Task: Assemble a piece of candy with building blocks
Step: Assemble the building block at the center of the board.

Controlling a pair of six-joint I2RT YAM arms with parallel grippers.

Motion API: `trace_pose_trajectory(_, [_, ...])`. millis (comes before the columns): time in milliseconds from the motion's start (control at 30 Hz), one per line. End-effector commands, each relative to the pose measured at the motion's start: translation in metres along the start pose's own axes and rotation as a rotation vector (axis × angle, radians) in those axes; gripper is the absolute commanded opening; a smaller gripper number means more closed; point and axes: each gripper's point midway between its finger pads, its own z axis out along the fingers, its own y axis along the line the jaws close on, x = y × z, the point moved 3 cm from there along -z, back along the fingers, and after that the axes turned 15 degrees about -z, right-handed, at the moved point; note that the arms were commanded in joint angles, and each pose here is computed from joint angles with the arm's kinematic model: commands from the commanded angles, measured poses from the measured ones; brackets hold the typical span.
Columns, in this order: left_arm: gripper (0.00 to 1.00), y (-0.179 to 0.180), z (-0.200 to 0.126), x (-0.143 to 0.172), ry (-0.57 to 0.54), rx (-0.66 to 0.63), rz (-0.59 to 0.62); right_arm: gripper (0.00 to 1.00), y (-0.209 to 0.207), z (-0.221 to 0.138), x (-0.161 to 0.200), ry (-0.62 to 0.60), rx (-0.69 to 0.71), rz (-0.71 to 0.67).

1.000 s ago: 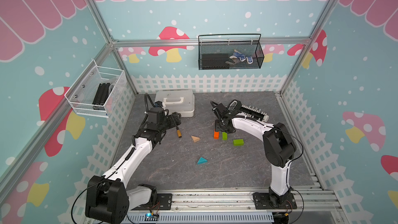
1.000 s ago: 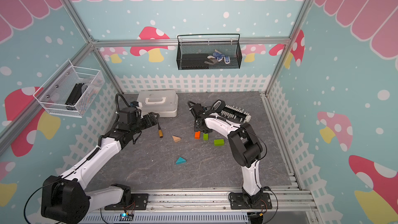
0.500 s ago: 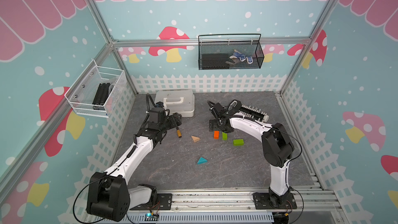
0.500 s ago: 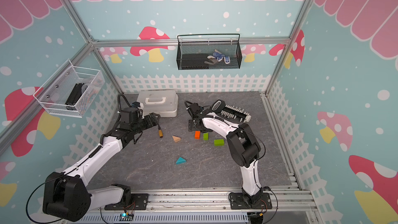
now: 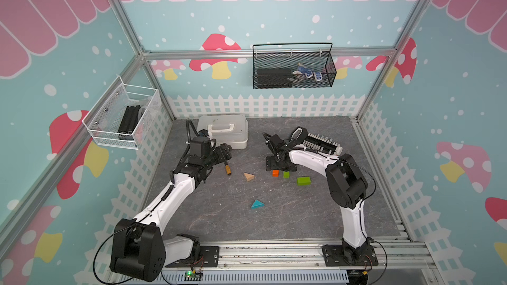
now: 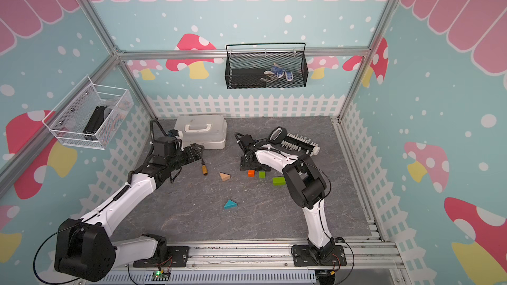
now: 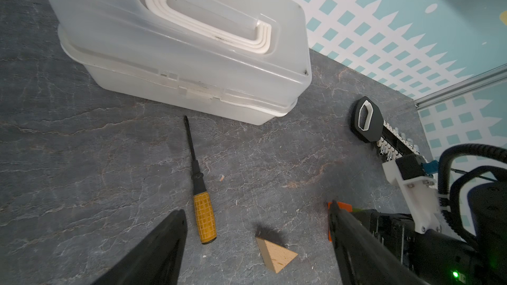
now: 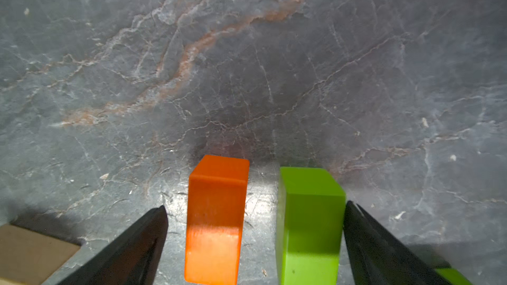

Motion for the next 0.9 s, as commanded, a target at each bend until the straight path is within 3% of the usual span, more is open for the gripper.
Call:
trace_pose_trajectory(0, [0.85,0.000,0.001,-0.002,0.003,0.003,-0.010,0.97,-0.002,0.010,0.012,0.047,0.024,0.024])
trace_pose_trajectory(667, [0.85,0.001,0.002,0.000,0.008,-0.003,-0.012,0.78,-0.001,0.023,0.017,0.077,0.028,0.031])
trace_pose_trajectory(867, [0.85,0.002,0.003,0.000,0.010,-0.005,-0.013,0.67,-0.002,0.023,0.015,0.069,0.039,0.026])
